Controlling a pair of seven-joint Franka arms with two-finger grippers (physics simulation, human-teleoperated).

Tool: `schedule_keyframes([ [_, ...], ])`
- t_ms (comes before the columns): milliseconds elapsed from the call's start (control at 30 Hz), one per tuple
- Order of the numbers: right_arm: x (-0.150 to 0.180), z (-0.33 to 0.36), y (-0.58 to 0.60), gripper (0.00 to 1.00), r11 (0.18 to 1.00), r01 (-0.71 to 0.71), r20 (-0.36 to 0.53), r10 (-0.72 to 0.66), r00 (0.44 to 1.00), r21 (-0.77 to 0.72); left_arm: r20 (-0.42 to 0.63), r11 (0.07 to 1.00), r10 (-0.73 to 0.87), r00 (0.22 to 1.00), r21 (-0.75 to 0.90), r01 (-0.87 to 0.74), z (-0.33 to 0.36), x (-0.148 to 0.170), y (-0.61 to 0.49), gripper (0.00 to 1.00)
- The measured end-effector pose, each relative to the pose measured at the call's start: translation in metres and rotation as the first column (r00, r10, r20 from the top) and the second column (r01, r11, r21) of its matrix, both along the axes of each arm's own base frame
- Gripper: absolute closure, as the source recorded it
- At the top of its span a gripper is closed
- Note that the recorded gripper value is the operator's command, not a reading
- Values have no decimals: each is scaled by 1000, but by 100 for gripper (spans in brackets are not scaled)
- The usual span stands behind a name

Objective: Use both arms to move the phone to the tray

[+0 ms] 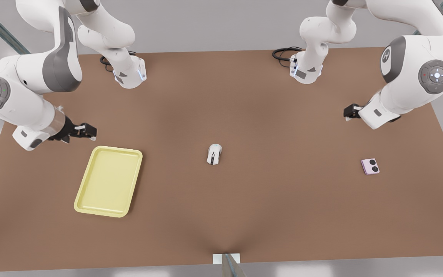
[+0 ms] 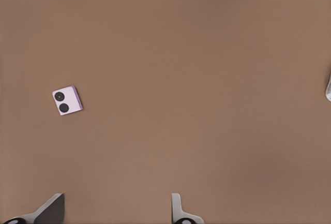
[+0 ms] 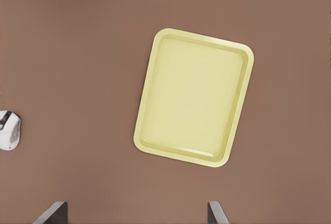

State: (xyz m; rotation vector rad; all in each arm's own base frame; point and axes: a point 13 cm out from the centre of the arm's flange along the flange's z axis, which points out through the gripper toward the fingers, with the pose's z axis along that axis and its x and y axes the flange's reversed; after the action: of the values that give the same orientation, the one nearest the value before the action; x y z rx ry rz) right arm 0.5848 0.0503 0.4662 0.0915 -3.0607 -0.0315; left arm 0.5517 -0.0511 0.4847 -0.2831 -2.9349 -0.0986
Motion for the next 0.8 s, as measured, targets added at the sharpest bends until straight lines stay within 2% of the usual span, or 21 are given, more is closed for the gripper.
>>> schedule_keyframes([
  [67, 6, 2, 1, 0, 1000, 2, 24, -2, 1000, 2, -5, 1000, -3, 1000, 3, 3, -8, 4, 1, 0],
  [100, 8, 3, 1, 0, 1000, 3, 33, -3, 999, 3, -43, 1000, 17, 999, 15, -16, -29, 7, 12, 0],
  [200, 13, 4, -1, 0, 1000, 9, 52, -9, 999, 4, -173, 979, 202, 964, 68, -193, -147, 20, 121, 0],
  [300, 16, 5, -1, 0, 1000, 11, 64, -11, 998, 5, -208, 952, 306, 929, 80, -296, -263, 2, 197, 0],
  [400, 18, 5, -7, 0, 1000, 24, 74, -25, 997, 7, -150, 938, 346, 926, 77, -338, -337, -2, 239, 0],
  [567, 20, 8, -17, 0, 999, 42, 89, -43, 995, 8, -24, 931, 362, 932, 65, -360, -395, 15, 277, 0],
  [800, 21, 7, -15, 0, 999, 40, 91, -41, 995, 9, 89, 929, 365, 927, 23, -368, -422, 38, 280, 0],
])
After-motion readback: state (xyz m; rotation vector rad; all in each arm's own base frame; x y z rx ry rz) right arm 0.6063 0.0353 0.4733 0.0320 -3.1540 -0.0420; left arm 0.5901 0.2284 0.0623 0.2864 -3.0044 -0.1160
